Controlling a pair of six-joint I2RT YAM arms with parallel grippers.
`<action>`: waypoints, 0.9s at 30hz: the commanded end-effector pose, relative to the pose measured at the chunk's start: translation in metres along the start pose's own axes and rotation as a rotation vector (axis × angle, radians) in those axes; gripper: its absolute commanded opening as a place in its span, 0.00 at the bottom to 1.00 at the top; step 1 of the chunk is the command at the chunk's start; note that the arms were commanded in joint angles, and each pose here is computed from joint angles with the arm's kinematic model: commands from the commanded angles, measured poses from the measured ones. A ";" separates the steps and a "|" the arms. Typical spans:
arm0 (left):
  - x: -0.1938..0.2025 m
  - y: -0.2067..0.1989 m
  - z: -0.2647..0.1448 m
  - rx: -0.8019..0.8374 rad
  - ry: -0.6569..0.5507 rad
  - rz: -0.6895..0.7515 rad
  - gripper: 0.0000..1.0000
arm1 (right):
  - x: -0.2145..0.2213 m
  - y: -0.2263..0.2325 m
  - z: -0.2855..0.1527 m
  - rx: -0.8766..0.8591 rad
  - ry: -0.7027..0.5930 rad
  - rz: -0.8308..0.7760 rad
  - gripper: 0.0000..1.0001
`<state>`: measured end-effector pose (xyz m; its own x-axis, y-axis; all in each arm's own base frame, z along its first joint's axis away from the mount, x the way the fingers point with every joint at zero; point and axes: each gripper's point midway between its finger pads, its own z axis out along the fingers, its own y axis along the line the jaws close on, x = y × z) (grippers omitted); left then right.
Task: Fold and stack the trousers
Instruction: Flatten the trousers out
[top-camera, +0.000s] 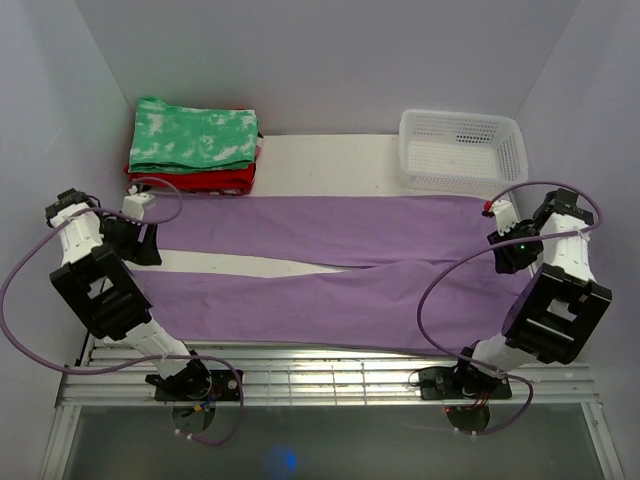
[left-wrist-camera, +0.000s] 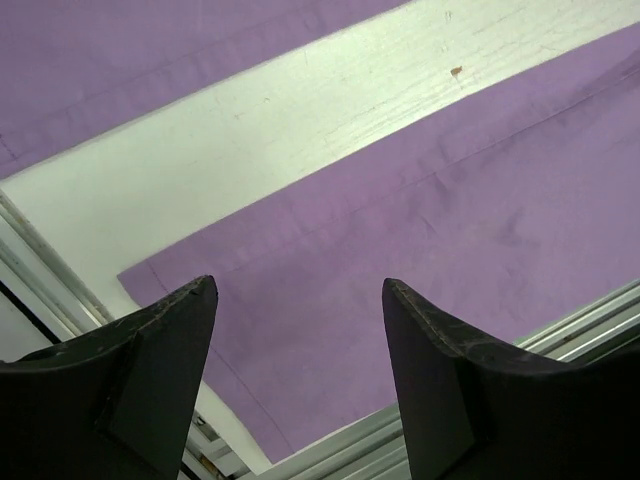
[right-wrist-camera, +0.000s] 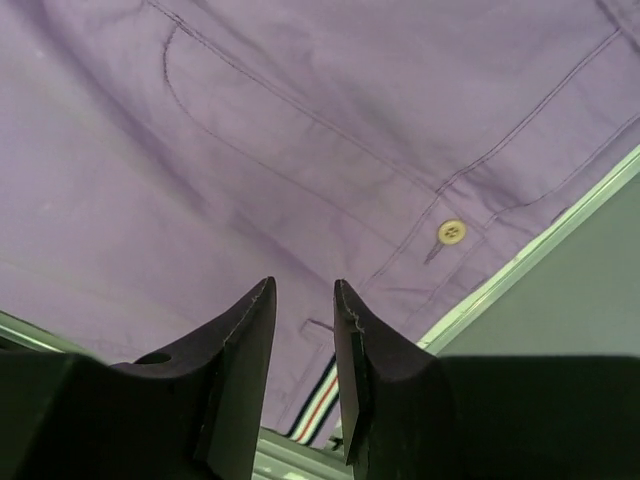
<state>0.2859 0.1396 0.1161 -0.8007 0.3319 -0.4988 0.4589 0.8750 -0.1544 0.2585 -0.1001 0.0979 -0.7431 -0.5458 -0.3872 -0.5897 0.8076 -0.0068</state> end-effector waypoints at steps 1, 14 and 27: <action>0.007 -0.027 -0.003 0.099 0.008 0.019 0.77 | -0.001 0.001 -0.015 -0.014 -0.010 -0.097 0.35; 0.116 -0.059 -0.031 0.111 0.200 0.274 0.83 | 0.127 0.025 -0.051 0.066 0.197 -0.774 0.57; 0.148 -0.034 -0.051 0.049 0.170 0.241 0.84 | 0.164 0.030 -0.016 0.048 0.278 -0.985 0.58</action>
<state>0.1391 0.1768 0.0858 -0.7456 0.5674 -0.3495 0.6270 0.7750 -0.0795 0.0907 -0.1532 0.0443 -0.5716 -0.8052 -0.1580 -0.7842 0.5927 -0.1836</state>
